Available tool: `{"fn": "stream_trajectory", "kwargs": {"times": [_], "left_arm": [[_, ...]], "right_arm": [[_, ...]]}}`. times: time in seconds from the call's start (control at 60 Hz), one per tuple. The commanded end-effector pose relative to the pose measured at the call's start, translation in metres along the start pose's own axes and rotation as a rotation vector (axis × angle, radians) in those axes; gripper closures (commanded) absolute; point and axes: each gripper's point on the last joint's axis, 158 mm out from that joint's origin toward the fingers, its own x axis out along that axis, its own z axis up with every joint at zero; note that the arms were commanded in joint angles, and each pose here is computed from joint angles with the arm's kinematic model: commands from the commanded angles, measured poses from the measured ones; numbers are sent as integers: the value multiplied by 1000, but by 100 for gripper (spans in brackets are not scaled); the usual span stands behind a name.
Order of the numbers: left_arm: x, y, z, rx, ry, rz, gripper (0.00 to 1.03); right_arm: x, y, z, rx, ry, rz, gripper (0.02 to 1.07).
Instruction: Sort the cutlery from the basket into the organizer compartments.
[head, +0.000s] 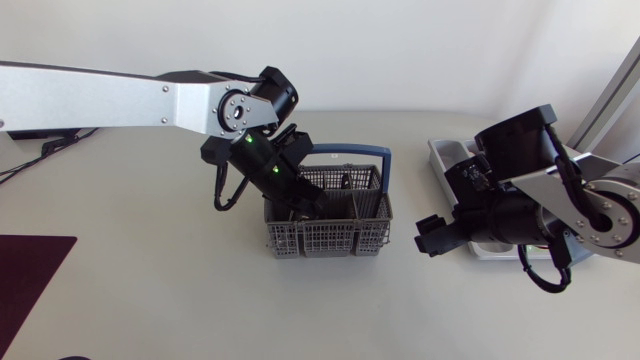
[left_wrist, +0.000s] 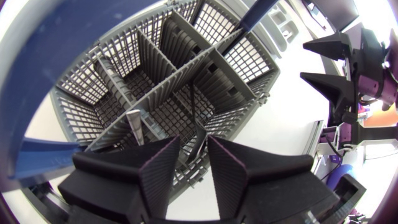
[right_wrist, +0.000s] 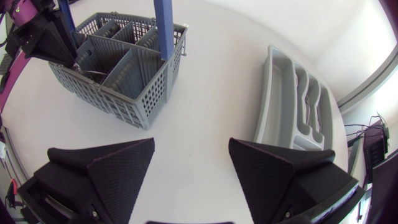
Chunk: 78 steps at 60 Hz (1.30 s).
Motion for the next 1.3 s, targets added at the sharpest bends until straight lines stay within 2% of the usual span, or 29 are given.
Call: {"fn": "stream_trajectory", "kwargs": {"times": [0.0,0.183,0.45,0.667,0.767,0.833,1.283], "left_arm": [[5,2,3,17,14,7,73],[5,-1,0,57,61,19,77],[6,-1,-5,130,146,61,77],[15,-8,-15,156,181,54,84],[16,-9,-17,165,182,51,96],[16,-9,-18,171,178,51,100],[-6,-16,-8,183,103,50,100]], "right_arm": [[2,1,-9,-21,14,-1,21],[3,0,-9,-21,11,-2,21],[5,0,-14,-24,21,-1,21],[6,-2,-17,-25,25,-6,21],[6,-2,-19,-26,30,-6,21],[7,-2,-20,-26,31,-6,21],[4,-2,-23,-23,23,-6,21]]}}
